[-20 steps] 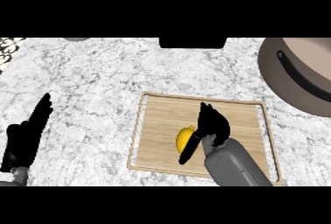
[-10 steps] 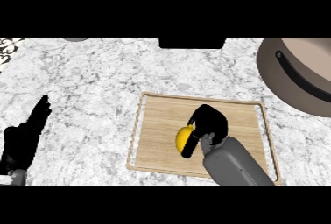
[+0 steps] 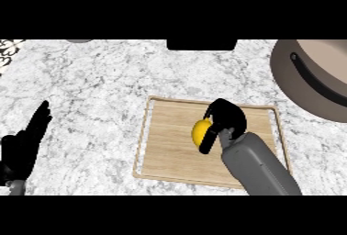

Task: Pick the lemon from the tray and place it in the pot

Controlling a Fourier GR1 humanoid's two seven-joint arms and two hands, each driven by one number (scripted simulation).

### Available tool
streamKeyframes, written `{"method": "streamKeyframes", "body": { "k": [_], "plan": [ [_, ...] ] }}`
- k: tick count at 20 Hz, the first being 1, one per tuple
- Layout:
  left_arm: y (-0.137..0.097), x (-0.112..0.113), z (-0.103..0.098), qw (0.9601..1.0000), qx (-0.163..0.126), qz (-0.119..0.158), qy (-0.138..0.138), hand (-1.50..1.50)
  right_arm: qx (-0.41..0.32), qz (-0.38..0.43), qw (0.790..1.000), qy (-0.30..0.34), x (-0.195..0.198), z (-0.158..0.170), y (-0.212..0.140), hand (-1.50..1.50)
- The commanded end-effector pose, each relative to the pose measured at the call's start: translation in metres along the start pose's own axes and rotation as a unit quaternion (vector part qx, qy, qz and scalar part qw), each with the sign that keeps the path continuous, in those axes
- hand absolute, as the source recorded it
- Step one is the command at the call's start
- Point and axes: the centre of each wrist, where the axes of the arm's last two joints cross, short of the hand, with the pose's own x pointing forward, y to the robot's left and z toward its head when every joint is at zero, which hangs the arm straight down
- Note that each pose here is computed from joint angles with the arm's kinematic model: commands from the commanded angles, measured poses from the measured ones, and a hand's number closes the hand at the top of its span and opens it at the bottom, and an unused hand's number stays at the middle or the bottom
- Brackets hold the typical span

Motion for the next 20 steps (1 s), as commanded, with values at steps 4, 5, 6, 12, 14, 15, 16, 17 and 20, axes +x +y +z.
{"method": "streamKeyframes", "body": {
  "k": [4,5,6,12,14,15,16,17,20],
  "plan": [
    [-0.004,0.019,-0.009,1.0000,0.000,0.005,-0.005,0.00,-0.049,0.082,0.992,-0.085,-0.041,-0.044,-0.087,1.50],
    [-0.002,0.006,-0.011,0.9999,0.000,0.001,-0.011,0.00,-0.089,0.089,0.988,-0.089,-0.043,-0.043,-0.092,1.50],
    [-0.017,0.010,-0.006,1.0000,-0.004,0.001,-0.003,0.00,-0.102,0.099,0.986,-0.089,-0.050,-0.044,-0.089,1.50],
    [-0.003,0.013,-0.008,0.9999,0.009,0.003,0.004,0.00,-0.302,0.085,0.945,-0.090,-0.029,-0.013,-0.128,1.50],
    [-0.004,-0.001,-0.006,1.0000,0.006,-0.004,0.001,0.00,-0.378,0.079,0.919,-0.082,-0.029,-0.002,-0.160,1.50],
    [0.011,0.003,-0.006,1.0000,0.006,0.003,-0.004,0.00,-0.390,0.071,0.914,-0.087,-0.031,0.005,-0.154,1.50],
    [-0.011,-0.003,0.001,1.0000,0.004,-0.003,0.005,0.00,-0.407,0.059,0.907,-0.084,-0.027,0.019,-0.172,1.50],
    [-0.001,-0.008,0.005,1.0000,0.003,0.007,0.004,0.00,-0.410,0.045,0.907,-0.083,-0.012,0.018,-0.161,1.50],
    [0.001,0.009,0.004,1.0000,-0.004,0.004,-0.002,0.00,-0.422,-0.021,0.901,-0.096,-0.051,0.013,-0.181,1.50]
  ]
}}
